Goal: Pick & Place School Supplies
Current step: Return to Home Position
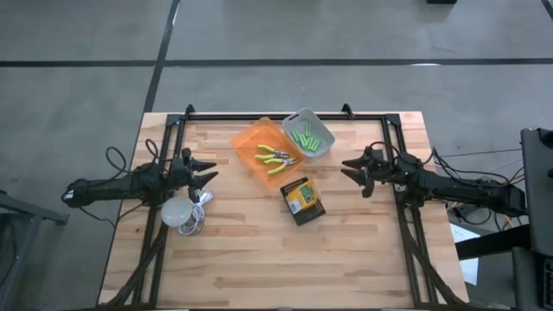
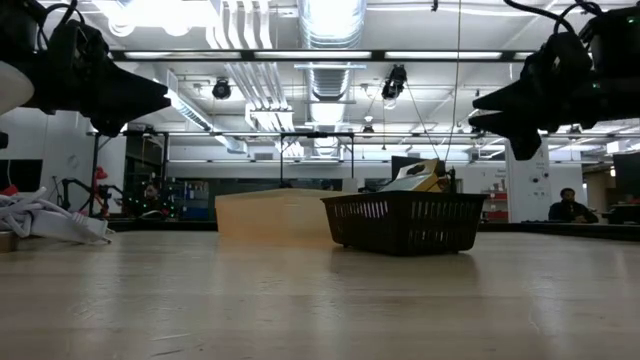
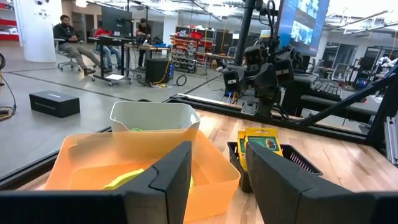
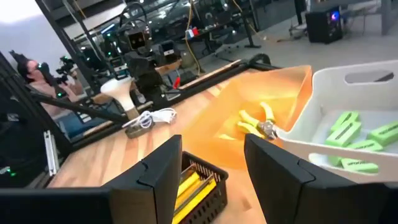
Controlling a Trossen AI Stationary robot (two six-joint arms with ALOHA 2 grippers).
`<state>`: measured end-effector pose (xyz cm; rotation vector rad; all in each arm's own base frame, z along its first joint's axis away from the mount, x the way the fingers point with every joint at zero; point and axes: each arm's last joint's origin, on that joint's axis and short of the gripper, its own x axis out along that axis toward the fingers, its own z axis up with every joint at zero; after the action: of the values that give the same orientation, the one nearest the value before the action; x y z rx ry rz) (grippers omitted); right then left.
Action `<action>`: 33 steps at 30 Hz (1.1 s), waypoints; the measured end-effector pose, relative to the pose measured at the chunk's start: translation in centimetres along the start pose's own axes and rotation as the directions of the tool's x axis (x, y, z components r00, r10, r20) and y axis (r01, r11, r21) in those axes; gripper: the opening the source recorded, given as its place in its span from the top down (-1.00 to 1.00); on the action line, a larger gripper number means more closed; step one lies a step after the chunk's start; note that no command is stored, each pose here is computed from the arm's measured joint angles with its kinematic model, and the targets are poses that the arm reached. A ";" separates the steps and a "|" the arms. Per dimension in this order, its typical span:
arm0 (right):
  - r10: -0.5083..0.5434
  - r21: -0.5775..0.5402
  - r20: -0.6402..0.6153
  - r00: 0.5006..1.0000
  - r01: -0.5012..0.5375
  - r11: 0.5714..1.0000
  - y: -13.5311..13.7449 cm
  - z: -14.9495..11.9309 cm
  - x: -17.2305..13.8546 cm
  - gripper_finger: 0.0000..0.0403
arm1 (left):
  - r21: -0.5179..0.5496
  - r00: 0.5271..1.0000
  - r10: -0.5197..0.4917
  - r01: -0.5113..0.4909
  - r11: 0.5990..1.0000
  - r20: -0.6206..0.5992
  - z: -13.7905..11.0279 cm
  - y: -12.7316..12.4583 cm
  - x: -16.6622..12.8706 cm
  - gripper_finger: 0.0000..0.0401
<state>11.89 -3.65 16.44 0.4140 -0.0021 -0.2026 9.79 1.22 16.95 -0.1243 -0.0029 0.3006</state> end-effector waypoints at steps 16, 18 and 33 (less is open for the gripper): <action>0.211 -0.157 0.444 0.871 -0.156 0.975 2.1 4.3 -1.5 0.16 | 0.000 1.000 0.000 0.000 1.000 0.000 0.0 0.0 0.0 0.21; 0.236 -0.191 0.492 0.838 -0.161 0.968 2.4 4.8 -2.1 0.16 | 0.000 1.000 -0.001 0.001 1.000 0.000 0.0 0.0 0.0 0.21; 0.203 -0.120 0.429 0.880 -0.167 0.979 2.2 3.7 -3.9 0.16 | 0.000 1.000 -0.001 0.001 1.000 0.000 0.0 0.0 0.0 0.21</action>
<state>8.34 -2.44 20.90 0.2782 -0.4786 -0.1026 9.79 1.22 16.96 -0.1243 -0.0032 0.2999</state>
